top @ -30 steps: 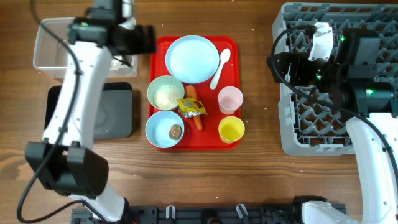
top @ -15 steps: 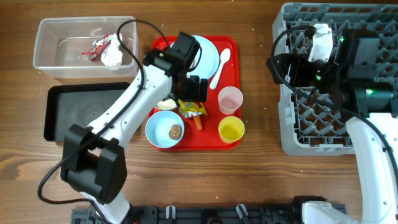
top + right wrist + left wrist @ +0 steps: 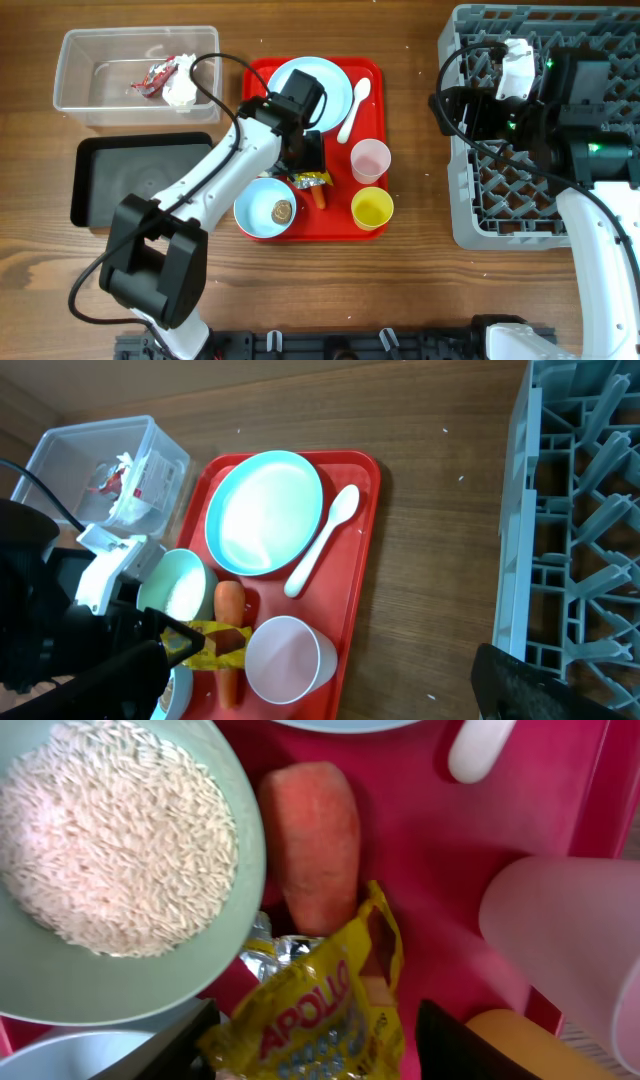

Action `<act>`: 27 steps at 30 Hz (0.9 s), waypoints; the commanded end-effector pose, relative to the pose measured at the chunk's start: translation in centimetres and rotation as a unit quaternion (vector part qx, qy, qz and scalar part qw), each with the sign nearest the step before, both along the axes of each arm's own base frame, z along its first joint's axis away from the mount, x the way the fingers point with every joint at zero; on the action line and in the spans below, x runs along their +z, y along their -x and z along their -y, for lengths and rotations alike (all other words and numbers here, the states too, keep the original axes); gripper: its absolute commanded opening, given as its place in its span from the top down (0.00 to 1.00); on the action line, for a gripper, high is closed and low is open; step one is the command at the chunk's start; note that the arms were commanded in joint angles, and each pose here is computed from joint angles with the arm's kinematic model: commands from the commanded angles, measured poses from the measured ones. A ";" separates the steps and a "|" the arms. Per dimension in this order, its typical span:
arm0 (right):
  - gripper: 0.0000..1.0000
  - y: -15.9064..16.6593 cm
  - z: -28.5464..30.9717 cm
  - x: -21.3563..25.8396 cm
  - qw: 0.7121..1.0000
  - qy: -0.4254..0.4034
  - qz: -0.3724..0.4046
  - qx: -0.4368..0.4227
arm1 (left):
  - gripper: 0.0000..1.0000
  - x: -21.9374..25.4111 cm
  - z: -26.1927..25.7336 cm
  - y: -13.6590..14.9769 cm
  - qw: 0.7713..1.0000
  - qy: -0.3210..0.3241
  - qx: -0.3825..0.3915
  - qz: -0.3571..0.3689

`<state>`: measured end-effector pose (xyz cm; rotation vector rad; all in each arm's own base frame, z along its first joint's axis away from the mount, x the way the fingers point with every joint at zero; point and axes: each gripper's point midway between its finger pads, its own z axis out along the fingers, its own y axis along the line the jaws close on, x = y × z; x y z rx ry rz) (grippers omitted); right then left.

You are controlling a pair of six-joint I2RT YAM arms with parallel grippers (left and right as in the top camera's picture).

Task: Sort waste into correct bins and load items into the dishwasher rack
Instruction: 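Grasp the yellow snack packet on the red tray with the left gripper, then drop the yellow packet into the clear bin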

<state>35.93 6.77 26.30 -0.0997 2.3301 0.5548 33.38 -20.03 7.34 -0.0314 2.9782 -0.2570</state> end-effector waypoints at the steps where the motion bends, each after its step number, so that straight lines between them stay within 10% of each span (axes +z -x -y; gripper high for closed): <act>1: 0.00 -0.4 0.2 0.5 1.000 0.002 0.004 -0.005 | 0.44 -0.7 0.8 0.7 1.000 -0.004 -0.010 -0.006; 9: 0.01 -0.4 0.2 0.4 1.000 0.003 0.004 -0.004 | 0.96 -0.7 1.1 0.7 1.000 -0.001 -0.012 -0.002; 19: 0.01 -0.4 0.2 0.4 1.000 0.003 0.004 -0.004 | 0.96 7.5 2.2 -2.5 0.995 0.065 -0.020 0.071; 27: 0.01 -0.5 0.2 0.5 1.000 0.003 0.006 -0.004 | 0.96 17.2 -14.0 -10.5 0.942 -0.088 0.181 0.268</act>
